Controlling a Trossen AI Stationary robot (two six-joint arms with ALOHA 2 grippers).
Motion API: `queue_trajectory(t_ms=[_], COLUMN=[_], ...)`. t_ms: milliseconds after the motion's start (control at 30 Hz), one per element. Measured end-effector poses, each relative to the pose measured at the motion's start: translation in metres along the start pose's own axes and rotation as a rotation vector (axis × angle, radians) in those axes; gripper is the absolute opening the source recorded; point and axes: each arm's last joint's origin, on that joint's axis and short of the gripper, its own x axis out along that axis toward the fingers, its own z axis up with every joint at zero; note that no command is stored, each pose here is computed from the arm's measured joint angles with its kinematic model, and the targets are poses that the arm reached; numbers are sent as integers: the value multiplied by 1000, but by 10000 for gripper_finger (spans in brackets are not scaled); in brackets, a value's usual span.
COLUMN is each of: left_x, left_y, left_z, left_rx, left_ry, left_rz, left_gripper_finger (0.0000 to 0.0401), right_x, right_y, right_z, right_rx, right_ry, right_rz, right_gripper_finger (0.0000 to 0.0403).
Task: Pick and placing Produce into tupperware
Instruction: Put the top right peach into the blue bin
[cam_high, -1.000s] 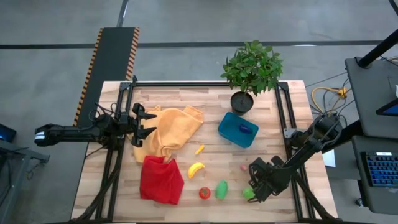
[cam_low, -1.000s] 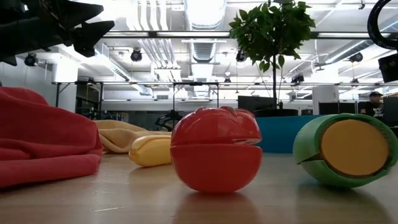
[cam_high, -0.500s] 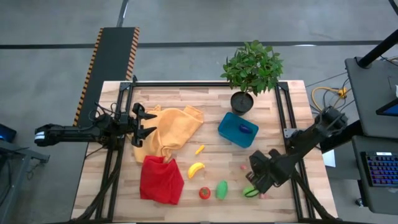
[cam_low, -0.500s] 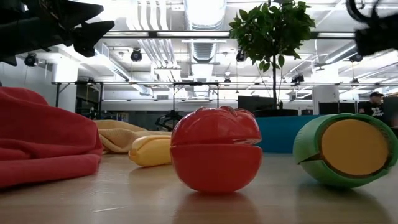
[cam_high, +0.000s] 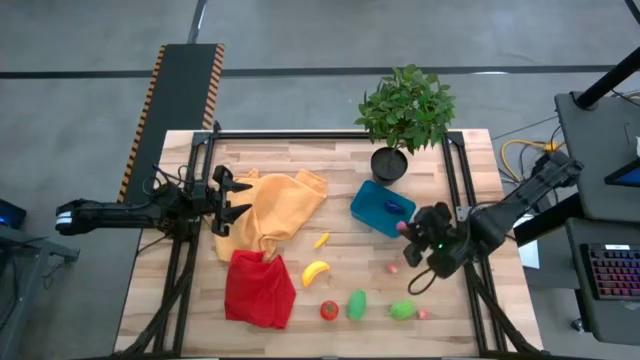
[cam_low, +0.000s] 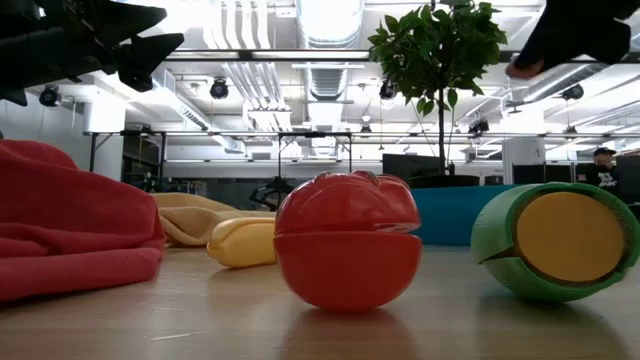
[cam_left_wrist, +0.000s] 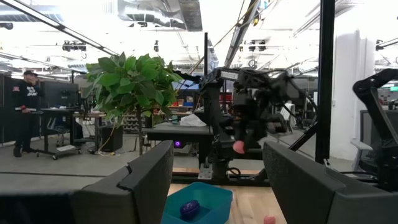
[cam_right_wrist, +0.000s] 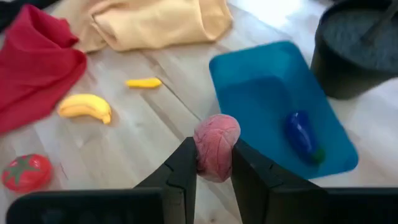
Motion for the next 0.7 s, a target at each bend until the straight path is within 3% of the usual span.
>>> queue_trajectory(t_ms=[167, 367, 700], left_x=[0, 0, 0], left_y=[0, 0, 0], left_z=[0, 0, 0], left_rx=[3, 5, 5], left_ry=[-1, -1, -1], left_rz=[0, 0, 0], left_gripper_finger=[235, 235, 235], right_x=[0, 19, 58], right_y=[-14, -25, -47], right_z=[14, 23, 21], right_rx=[-2, -24, 3], right_ry=[-23, -13, 165], right_rz=[-23, -133, -269], right_gripper_finger=[71, 71, 71])
